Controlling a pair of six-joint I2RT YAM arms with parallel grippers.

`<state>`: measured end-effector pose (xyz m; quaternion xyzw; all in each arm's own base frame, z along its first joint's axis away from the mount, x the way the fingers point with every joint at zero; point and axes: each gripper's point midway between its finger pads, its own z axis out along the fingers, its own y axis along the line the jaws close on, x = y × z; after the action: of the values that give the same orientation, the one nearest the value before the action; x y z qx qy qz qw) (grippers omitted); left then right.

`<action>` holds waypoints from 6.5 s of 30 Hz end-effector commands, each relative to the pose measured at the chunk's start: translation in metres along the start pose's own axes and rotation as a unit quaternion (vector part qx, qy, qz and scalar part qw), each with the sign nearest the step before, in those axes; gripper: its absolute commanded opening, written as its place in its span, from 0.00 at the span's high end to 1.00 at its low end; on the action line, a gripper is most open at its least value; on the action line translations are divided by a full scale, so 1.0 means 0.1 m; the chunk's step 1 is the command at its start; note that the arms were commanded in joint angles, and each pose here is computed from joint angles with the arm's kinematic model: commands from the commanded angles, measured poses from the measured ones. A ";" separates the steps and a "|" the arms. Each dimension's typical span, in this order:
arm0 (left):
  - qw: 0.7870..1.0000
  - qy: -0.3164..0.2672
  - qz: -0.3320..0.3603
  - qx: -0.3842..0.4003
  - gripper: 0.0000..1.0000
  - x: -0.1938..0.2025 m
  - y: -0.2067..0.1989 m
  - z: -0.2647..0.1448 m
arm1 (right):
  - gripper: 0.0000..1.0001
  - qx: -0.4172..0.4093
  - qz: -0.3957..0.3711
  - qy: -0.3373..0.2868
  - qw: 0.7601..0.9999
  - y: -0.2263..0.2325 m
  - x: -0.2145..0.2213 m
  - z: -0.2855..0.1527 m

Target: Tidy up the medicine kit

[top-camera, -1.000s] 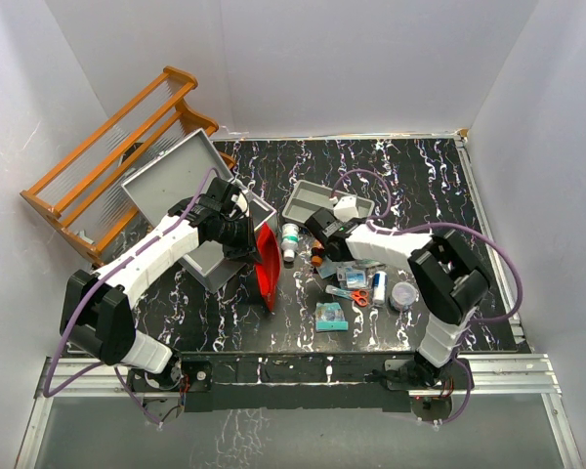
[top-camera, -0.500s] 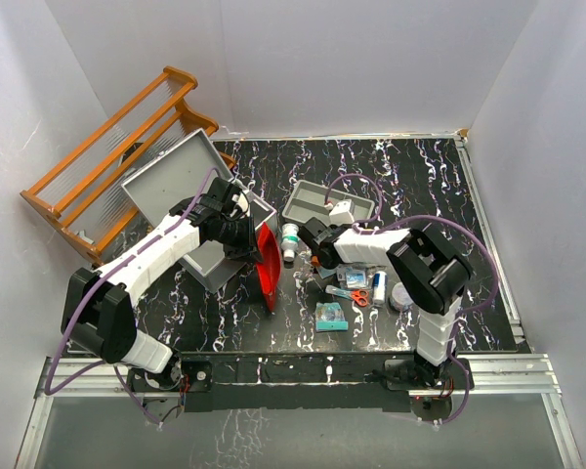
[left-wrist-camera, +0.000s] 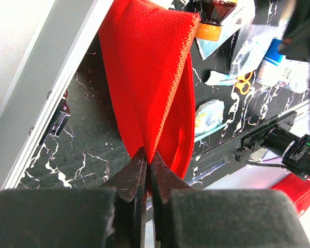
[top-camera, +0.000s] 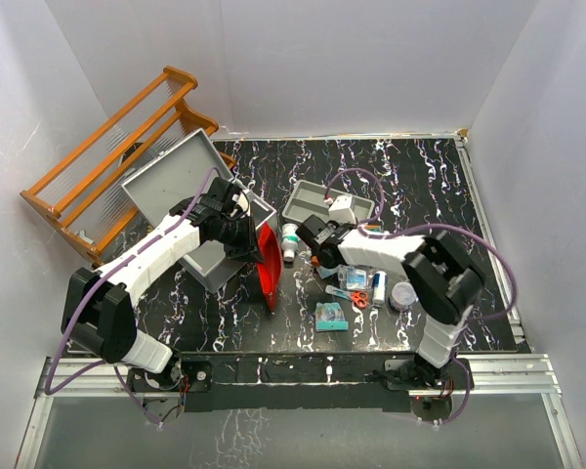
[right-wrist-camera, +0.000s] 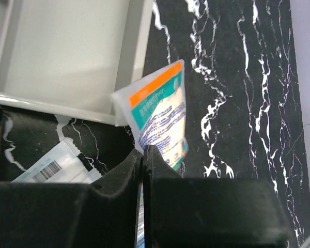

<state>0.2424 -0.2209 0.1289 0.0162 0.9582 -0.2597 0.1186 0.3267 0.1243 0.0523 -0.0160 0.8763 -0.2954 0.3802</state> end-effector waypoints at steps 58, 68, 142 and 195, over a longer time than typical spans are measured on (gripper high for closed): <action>0.995 -0.046 0.009 0.092 1.00 -0.20 -0.40 -0.13 | 1.00 -0.479 0.228 0.049 0.846 0.56 -1.05 -2.07; 0.994 -0.042 0.003 0.103 1.00 -0.21 -0.46 -0.15 | 1.00 -0.421 0.217 0.028 0.880 0.84 -1.17 -1.97; 0.997 0.035 0.022 0.072 1.00 0.26 -0.23 -0.24 | 0.48 -0.340 0.187 0.070 0.919 0.24 0.02 -1.46; 0.992 0.020 0.031 0.122 1.00 0.21 -0.38 -0.21 | 0.94 -0.489 0.274 -0.035 0.827 0.04 -0.32 -1.97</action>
<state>0.2190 -0.2386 0.1395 0.0540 0.9351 -0.3389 0.0890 0.1941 0.2145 0.1156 0.0040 0.9171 0.2061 0.3412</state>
